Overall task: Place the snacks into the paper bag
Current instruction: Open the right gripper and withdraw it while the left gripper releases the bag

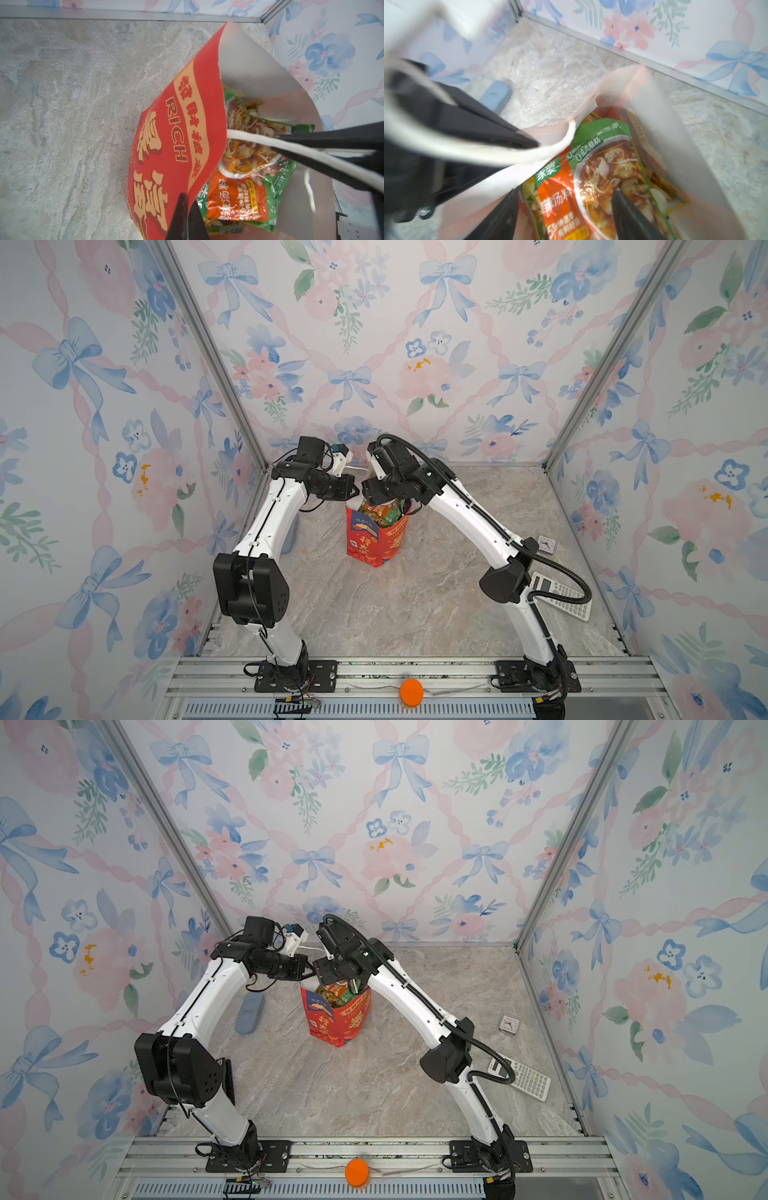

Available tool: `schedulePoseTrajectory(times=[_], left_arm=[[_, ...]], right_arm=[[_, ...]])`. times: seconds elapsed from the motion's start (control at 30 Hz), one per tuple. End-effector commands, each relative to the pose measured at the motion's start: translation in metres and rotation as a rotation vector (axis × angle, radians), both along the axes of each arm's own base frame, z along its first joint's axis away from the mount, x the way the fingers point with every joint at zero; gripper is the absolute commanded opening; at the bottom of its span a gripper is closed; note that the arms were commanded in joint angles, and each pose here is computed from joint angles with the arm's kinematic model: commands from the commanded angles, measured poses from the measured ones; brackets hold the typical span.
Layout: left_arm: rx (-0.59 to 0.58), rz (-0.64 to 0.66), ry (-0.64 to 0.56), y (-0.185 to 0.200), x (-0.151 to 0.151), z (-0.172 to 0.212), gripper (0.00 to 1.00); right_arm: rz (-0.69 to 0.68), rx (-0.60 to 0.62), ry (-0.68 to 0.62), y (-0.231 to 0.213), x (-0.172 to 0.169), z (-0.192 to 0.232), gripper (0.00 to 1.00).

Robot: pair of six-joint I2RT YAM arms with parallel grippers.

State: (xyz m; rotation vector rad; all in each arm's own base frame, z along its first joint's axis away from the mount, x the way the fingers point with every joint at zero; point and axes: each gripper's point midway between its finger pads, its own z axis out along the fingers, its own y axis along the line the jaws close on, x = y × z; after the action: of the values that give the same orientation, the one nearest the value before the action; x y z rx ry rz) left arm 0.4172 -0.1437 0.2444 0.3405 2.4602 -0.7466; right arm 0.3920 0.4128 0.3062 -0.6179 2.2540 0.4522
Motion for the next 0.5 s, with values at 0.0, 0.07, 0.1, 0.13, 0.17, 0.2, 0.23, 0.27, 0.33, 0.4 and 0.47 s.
schedulePoseTrajectory(times=[0.0,0.07,0.1,0.13,0.17,0.2,0.23,0.27,0.33,0.4,0.47], left_arm=[[-0.007,-0.013,0.074,-0.003,-0.006,-0.018,0.00],[-0.013,-0.015,0.077,-0.004,-0.006,-0.018,0.00],[-0.014,-0.016,0.073,-0.005,-0.005,-0.017,0.00],[-0.015,-0.016,0.073,-0.006,-0.005,-0.016,0.01],[-0.016,-0.015,0.072,-0.005,-0.004,-0.016,0.02],[-0.018,-0.017,0.071,-0.006,-0.004,-0.015,0.04],[-0.018,-0.018,0.069,-0.007,-0.003,-0.015,0.06],[-0.020,-0.018,0.068,-0.008,-0.003,-0.014,0.08],[-0.020,-0.021,0.064,-0.010,-0.003,-0.012,0.14],[-0.016,-0.021,0.060,-0.011,-0.002,-0.011,0.25],[-0.013,-0.018,0.054,-0.011,-0.001,-0.008,0.41]], right_arm=[[0.071,0.218,-0.128,-0.011,-0.031,0.102,0.82],[0.080,0.261,-0.163,-0.018,-0.040,0.123,0.88],[0.084,0.281,-0.188,-0.023,-0.046,0.135,0.91],[0.080,0.292,-0.208,-0.029,-0.048,0.142,0.95],[0.072,0.298,-0.231,-0.036,-0.052,0.149,0.99],[0.053,0.300,-0.260,-0.045,-0.053,0.155,0.99],[0.035,0.292,-0.277,-0.052,-0.054,0.156,0.97],[0.012,0.286,-0.299,-0.062,-0.055,0.158,0.97],[-0.027,0.279,-0.324,-0.079,-0.058,0.161,0.97],[-0.063,0.284,-0.346,-0.098,-0.063,0.163,0.97],[-0.100,0.287,-0.354,-0.113,-0.064,0.160,0.96]])
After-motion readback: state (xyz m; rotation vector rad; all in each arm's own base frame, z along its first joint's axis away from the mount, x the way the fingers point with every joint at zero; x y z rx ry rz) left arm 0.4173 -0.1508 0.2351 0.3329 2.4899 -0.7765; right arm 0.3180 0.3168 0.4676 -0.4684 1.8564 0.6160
